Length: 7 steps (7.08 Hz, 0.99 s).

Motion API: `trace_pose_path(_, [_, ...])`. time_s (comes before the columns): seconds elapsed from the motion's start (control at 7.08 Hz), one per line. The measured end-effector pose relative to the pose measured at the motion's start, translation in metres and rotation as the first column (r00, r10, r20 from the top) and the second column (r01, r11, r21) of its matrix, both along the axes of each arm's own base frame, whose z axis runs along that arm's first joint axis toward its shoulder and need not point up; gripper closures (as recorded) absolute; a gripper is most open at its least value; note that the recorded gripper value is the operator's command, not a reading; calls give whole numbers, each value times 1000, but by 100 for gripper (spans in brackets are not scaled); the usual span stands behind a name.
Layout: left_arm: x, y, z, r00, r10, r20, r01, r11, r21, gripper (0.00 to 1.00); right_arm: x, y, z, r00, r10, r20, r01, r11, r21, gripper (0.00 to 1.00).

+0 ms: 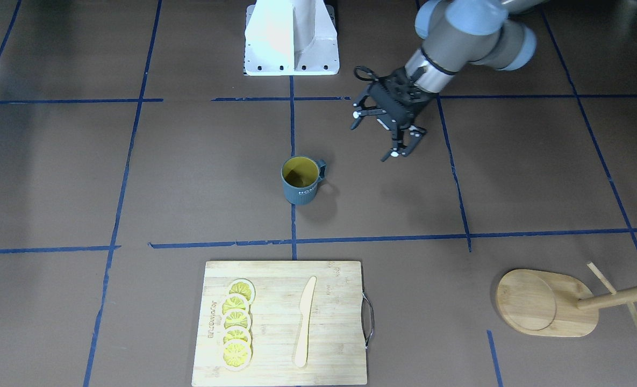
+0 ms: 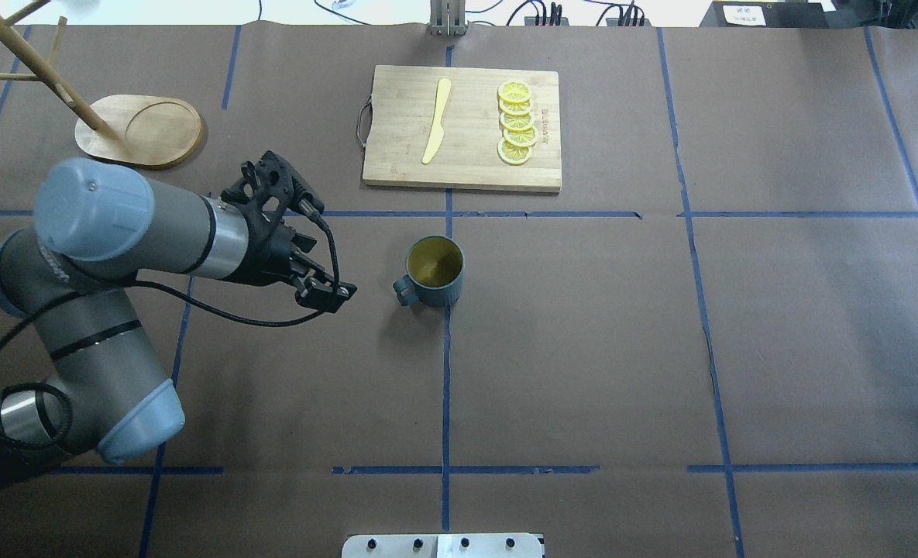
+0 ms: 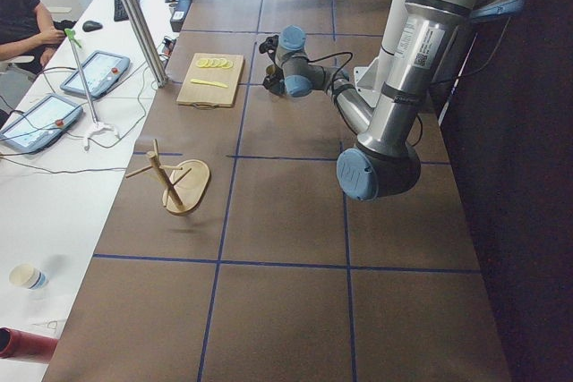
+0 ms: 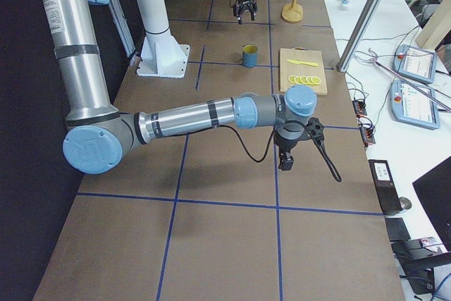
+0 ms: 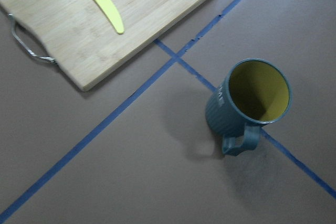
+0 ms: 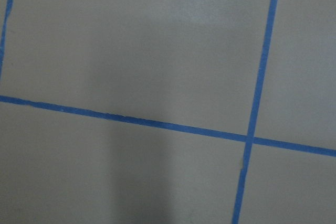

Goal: Hang cup on storage rack
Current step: 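Reach the left gripper to the teal mug and grasp its rim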

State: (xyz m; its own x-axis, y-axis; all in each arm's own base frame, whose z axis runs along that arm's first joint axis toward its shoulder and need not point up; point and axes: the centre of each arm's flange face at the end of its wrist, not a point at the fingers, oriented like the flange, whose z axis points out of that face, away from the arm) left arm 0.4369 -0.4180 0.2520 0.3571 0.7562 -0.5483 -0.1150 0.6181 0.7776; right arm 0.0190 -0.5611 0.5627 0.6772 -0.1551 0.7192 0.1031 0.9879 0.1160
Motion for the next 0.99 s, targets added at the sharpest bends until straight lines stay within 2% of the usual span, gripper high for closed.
trace_pose_path(0.42, [37, 2, 5, 1000, -1, 4, 1, 1000, 3, 0, 35, 47, 52, 1000, -3, -9, 3, 1000, -25, 1])
trace_pose_path(0.71, [69, -5, 12, 1000, 14, 0, -14, 1000, 5, 1, 45, 72, 58, 1000, 14, -9, -15, 999, -33, 1])
trace_pose_path(0.99, [93, -13, 15, 1000, 21, -1, -21, 1000, 4, 2, 47, 81, 52, 1000, 22, -9, -22, 999, -25, 1])
